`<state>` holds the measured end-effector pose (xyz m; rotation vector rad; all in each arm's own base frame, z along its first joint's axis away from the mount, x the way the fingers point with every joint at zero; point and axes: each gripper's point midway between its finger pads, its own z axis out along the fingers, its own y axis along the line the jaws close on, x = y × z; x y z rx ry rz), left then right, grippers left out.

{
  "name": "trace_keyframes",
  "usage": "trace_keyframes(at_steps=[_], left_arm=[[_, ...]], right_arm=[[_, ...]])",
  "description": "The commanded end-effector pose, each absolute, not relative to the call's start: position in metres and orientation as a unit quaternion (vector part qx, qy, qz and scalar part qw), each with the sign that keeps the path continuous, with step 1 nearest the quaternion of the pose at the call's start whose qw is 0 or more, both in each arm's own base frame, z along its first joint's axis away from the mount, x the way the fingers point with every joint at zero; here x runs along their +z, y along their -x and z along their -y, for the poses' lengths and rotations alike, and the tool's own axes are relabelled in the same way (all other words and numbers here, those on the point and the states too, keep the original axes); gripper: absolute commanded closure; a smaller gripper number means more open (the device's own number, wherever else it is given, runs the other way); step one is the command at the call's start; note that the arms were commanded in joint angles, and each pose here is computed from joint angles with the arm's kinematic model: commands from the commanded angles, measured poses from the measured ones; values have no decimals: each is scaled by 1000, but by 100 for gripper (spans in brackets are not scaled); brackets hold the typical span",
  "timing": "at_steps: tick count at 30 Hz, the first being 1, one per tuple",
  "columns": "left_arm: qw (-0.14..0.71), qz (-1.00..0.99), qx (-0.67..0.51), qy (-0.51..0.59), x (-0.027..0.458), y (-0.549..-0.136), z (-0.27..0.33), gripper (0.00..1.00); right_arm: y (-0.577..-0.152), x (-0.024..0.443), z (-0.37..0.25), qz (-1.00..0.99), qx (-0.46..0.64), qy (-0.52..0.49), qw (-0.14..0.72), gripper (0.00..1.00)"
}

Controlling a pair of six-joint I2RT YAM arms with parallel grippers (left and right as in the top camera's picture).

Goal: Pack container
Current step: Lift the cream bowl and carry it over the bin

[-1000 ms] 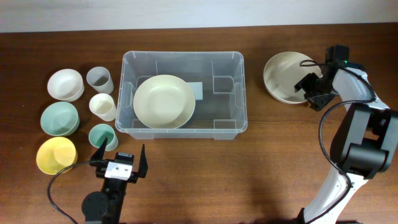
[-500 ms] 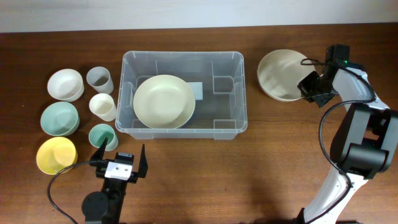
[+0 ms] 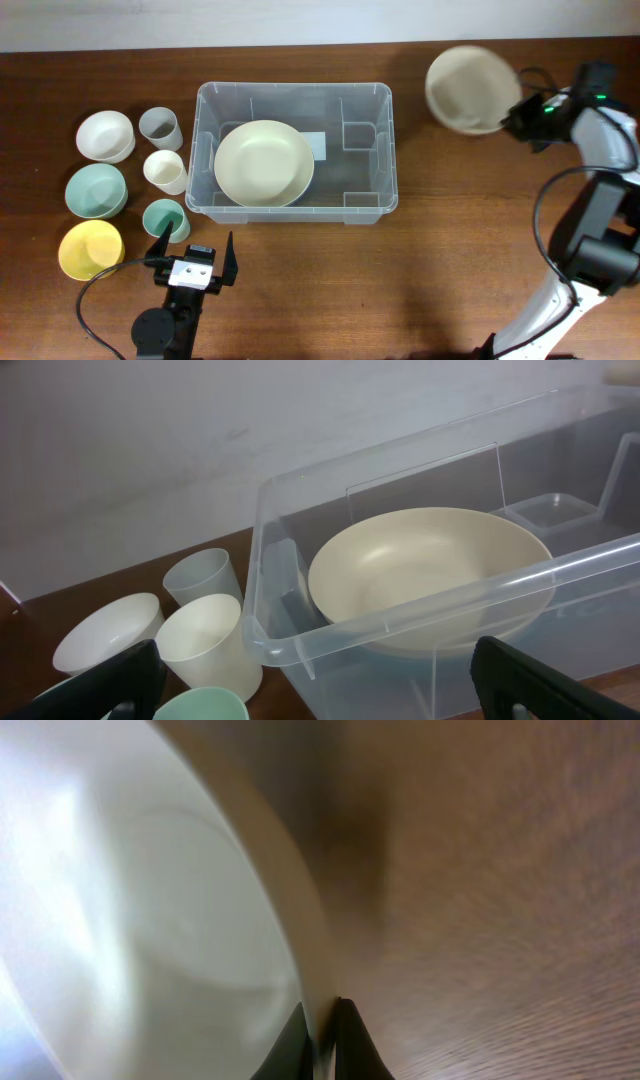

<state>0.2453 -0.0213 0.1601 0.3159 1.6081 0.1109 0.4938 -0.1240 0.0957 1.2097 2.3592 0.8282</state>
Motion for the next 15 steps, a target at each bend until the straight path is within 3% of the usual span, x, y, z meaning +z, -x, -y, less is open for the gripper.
trace_keyframes(at_steps=[1,5,9,15], left_arm=[[680,-717,59,-142,159,-245,19,0],[680,-717,59,-142,159,-245,19,0],[680,-717,59,-142,159,-245,19,0],[680,-717,59,-142,159,-245,19,0]], right_arm=[[-499,224,106,-808,413,-318,275,96],[-480,300,61,-799,461,-221,317,96],[-453,342,-10,-817,457,-127,328,96],[-422,319,-118,-885,367,-59,282,96]])
